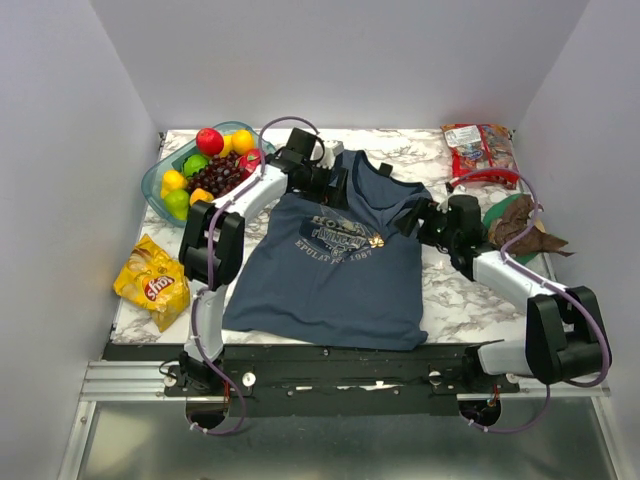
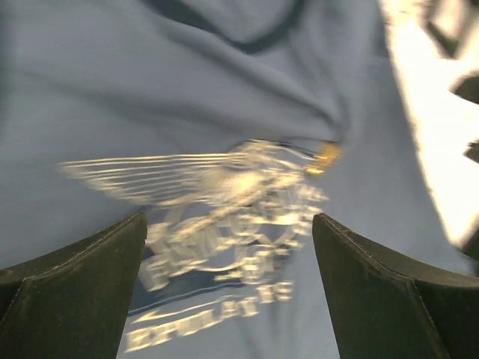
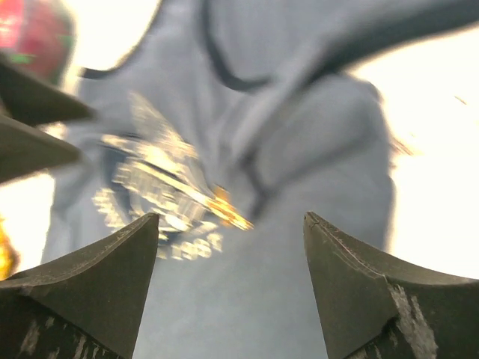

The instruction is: Pin the brooch onto the clothing

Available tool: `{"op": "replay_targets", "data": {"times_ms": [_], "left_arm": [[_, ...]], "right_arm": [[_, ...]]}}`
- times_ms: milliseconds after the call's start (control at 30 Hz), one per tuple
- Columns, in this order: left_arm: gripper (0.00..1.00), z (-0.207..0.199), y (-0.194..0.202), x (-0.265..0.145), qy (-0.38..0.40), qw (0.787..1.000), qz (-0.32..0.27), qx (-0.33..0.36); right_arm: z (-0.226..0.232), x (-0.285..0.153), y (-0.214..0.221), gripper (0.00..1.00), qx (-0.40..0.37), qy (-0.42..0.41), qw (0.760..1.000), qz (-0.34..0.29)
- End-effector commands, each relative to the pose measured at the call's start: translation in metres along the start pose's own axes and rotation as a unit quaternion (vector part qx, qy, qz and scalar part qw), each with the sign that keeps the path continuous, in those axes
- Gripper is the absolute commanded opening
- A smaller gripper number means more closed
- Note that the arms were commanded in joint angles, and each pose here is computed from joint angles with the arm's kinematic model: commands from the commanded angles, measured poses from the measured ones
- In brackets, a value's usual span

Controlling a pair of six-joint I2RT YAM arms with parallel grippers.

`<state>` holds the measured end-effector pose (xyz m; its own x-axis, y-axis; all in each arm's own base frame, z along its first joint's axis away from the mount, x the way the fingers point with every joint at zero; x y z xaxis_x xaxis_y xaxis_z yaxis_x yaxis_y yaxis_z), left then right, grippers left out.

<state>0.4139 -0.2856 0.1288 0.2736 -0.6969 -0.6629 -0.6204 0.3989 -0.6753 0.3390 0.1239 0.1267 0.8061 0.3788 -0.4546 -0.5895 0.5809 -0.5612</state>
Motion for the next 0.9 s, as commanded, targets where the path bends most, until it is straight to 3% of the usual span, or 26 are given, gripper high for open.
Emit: {"op": "replay_targets", "data": {"times_ms": [0,200,400,867], "left_arm": [[0.99,0.050,0.015,-0.023,-0.105,0.993,0.047,0.008],[0.99,0.091,-0.001,-0.028,-0.153,0.988,0.028,0.005],[0.99,0.126,0.004,-0.016,-0.211,0.975,0.071,0.017],[0.99,0.150,0.032,-0.024,-0.275,0.954,0.119,0.018]], "right_arm": [[-0.045,-0.015,0.018,0.86,0.001,0.135,0.990,0.035],[-0.067,-0.011,0.005,0.85,0.039,0.183,0.981,0.047],[-0.074,0.004,-0.004,0.84,0.036,0.201,0.977,0.063],[-0.081,0.027,0.002,0.78,0.047,0.208,0.971,0.104]]}}
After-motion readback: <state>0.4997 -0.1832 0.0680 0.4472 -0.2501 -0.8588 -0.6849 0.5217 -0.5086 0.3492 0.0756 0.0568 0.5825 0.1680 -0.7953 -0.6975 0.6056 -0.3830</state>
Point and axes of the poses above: each gripper's point midway between its finger pads, its own x axis out along the fingers, its own z axis along the line the jaws close on, y = z × x, the point moved 3 cm from there along -x, back along the fingers, and after that the axes turned 14 degrees about x, right-handed, at the moved point
